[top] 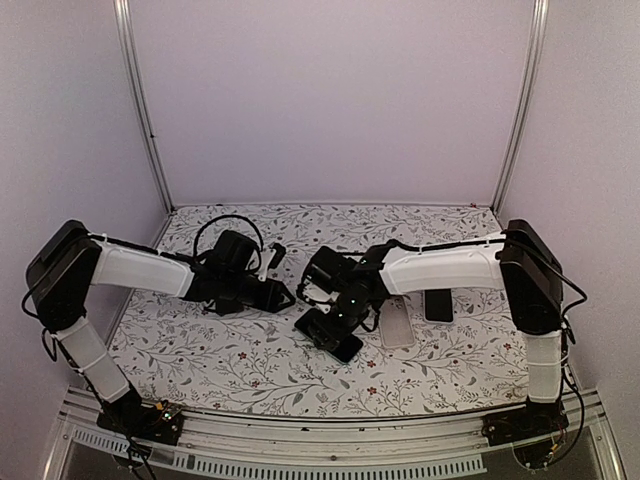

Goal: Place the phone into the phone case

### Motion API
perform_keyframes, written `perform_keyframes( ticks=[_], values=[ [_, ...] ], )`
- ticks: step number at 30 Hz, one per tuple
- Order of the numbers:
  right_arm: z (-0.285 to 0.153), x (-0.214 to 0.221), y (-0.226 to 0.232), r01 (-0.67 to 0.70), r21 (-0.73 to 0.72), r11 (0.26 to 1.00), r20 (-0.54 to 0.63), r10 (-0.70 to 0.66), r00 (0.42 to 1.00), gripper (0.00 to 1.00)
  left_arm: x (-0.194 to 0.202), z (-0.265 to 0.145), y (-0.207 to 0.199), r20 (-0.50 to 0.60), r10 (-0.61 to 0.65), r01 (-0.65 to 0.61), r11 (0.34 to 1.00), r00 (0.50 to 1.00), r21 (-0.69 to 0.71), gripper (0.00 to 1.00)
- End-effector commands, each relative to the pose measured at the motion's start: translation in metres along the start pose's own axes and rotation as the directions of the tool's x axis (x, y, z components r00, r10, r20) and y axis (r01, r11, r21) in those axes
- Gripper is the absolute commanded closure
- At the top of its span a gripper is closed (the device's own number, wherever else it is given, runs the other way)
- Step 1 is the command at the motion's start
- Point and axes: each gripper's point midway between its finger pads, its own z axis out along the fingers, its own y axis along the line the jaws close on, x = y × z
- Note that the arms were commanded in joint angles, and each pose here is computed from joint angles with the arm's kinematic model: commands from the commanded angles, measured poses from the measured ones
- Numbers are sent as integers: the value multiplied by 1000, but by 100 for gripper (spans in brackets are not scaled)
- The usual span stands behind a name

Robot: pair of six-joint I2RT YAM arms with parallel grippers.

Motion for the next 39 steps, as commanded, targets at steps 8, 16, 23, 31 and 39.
perform_keyframes(
  ticks=[8, 16, 23, 31, 39],
  values=[
    [-86, -20, -66, -349, 145, 926, 343, 284, 895, 54, -10, -14, 2, 51, 3, -1, 1000, 999, -24, 62],
    [-94, 29, -136, -625, 117, 771, 449, 521, 726, 57, -7, -18, 2, 45, 23, -21, 999, 999, -31, 62],
    [-81, 34, -138, -685, 87, 724, 452, 584, 674, 64, -8, -21, 2, 53, 26, -24, 999, 998, -35, 62],
    [-68, 51, -130, -697, 149, 702, 442, 583, 682, 65, -4, -15, 3, 39, 20, -19, 1000, 999, -24, 62],
    [-49, 68, -133, -682, 201, 703, 396, 578, 713, 65, -3, -14, 2, 35, 18, -17, 1000, 999, -19, 62]
  ],
)
